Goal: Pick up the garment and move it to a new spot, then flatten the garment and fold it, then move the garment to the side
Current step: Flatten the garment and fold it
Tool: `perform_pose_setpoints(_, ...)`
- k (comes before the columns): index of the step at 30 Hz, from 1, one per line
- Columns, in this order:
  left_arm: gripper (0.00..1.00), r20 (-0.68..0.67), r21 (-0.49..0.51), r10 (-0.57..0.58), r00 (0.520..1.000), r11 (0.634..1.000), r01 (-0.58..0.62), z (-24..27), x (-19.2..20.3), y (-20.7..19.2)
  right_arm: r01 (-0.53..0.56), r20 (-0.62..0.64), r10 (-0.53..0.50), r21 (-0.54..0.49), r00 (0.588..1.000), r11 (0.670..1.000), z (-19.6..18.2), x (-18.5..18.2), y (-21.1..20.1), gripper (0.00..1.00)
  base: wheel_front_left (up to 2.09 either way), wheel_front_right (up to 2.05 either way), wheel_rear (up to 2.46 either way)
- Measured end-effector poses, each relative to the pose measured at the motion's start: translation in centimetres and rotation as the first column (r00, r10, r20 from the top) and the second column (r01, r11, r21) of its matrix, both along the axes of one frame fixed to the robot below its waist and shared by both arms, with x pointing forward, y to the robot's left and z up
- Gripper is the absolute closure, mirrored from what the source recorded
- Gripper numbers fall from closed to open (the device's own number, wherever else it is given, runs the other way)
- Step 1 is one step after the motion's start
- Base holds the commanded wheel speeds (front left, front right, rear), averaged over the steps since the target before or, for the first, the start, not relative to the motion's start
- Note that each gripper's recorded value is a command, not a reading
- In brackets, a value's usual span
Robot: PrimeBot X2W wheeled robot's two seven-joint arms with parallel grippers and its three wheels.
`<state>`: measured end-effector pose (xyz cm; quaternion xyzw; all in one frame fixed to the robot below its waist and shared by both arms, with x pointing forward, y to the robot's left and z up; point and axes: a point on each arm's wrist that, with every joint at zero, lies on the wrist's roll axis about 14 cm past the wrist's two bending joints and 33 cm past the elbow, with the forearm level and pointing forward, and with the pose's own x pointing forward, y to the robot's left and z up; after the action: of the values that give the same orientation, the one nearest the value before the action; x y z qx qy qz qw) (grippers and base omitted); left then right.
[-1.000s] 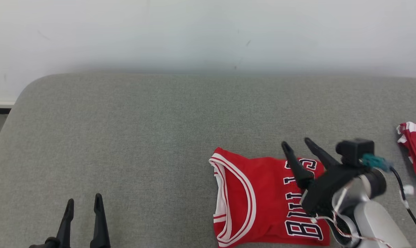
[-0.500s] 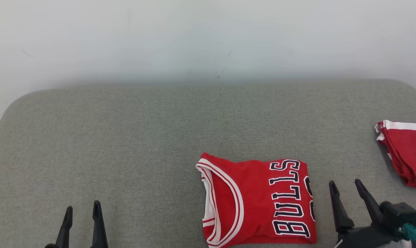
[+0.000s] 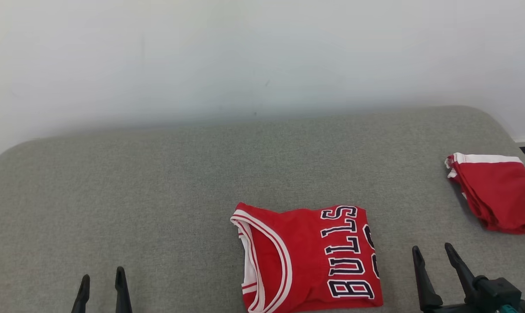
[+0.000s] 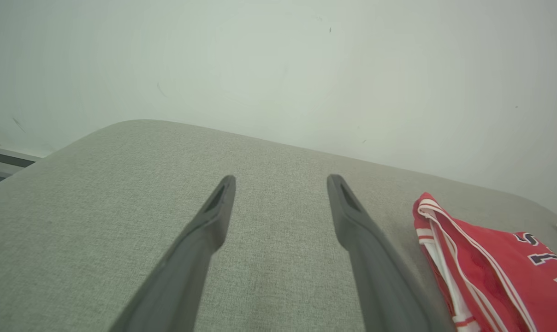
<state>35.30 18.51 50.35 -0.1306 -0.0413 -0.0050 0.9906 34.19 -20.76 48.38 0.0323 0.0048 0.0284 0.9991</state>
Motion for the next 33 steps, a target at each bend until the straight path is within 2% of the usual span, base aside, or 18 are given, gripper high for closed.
perform_pose_setpoints(8,0.0,-0.039,0.029,-0.011,0.999,1.0,0.012,-1.2,-0.3,-0.1,-0.06,0.042,0.061,-0.014,0.997,0.998,1.2,0.4,1.7,0.0,0.0,0.0,0.0)
perform_pose_setpoints(16,0.0,-0.069,0.038,0.022,0.997,0.999,-0.019,-2.2,-0.4,1.1,-0.113,0.025,0.113,-0.013,0.993,0.994,0.8,1.1,3.2,0.0,0.0,0.0,0.0)
perform_pose_setpoints(33,0.0,-0.069,0.045,0.025,0.997,0.999,-0.022,-2.2,-0.1,1.4,-0.113,0.0,0.113,0.008,0.994,0.994,0.0,1.3,3.2,0.0,0.0,0.0,0.0)
